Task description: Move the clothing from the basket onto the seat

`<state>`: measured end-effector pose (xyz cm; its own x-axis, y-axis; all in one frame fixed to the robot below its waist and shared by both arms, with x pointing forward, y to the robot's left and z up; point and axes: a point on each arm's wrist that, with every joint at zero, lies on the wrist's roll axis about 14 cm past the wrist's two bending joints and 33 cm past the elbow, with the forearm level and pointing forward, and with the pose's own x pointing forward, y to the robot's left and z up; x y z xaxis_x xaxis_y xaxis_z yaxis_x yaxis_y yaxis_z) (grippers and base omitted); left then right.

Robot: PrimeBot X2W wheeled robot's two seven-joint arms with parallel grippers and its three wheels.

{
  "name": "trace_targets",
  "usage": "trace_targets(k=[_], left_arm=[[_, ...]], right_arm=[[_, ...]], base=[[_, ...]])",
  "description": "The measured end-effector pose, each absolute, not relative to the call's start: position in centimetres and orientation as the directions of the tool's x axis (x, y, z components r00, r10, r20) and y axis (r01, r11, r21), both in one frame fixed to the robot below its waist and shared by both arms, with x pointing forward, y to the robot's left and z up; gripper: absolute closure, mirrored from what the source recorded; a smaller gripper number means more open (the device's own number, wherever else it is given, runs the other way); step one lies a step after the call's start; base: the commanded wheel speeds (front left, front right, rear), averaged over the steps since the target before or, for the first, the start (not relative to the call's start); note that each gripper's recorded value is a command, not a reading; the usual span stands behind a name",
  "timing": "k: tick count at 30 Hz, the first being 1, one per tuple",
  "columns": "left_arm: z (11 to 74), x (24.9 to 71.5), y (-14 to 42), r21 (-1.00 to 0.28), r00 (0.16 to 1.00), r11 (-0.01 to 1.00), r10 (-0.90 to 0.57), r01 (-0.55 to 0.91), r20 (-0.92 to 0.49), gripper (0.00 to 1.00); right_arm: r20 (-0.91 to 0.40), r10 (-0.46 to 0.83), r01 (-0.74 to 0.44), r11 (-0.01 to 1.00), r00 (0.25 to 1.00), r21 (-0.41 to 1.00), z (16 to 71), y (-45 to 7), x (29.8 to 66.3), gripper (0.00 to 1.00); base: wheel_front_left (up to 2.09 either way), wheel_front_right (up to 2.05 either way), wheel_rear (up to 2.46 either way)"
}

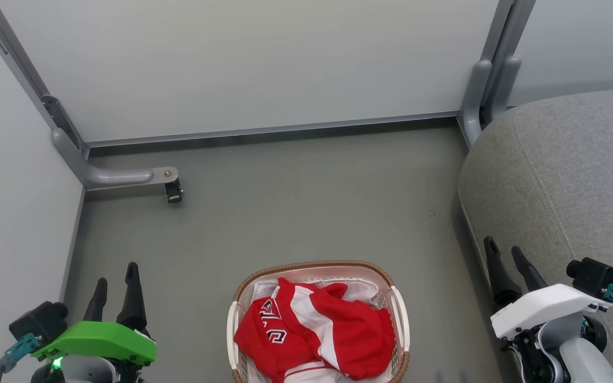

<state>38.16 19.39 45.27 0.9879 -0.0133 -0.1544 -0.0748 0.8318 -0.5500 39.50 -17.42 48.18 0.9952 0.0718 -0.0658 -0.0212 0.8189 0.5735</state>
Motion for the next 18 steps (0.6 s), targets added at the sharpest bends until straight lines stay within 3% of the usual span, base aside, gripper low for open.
trace_targets(k=[18], left_arm=[[44.51,38.05,18.86,-0.373,0.986,0.928,-0.037,-0.026,-0.161,0.0]], right_arm=[[-0.065,0.105,-0.072,0.921,0.992,0.383,47.61,-16.59,39.25,0.0]], base=[[0.0,0.0,0.0]])
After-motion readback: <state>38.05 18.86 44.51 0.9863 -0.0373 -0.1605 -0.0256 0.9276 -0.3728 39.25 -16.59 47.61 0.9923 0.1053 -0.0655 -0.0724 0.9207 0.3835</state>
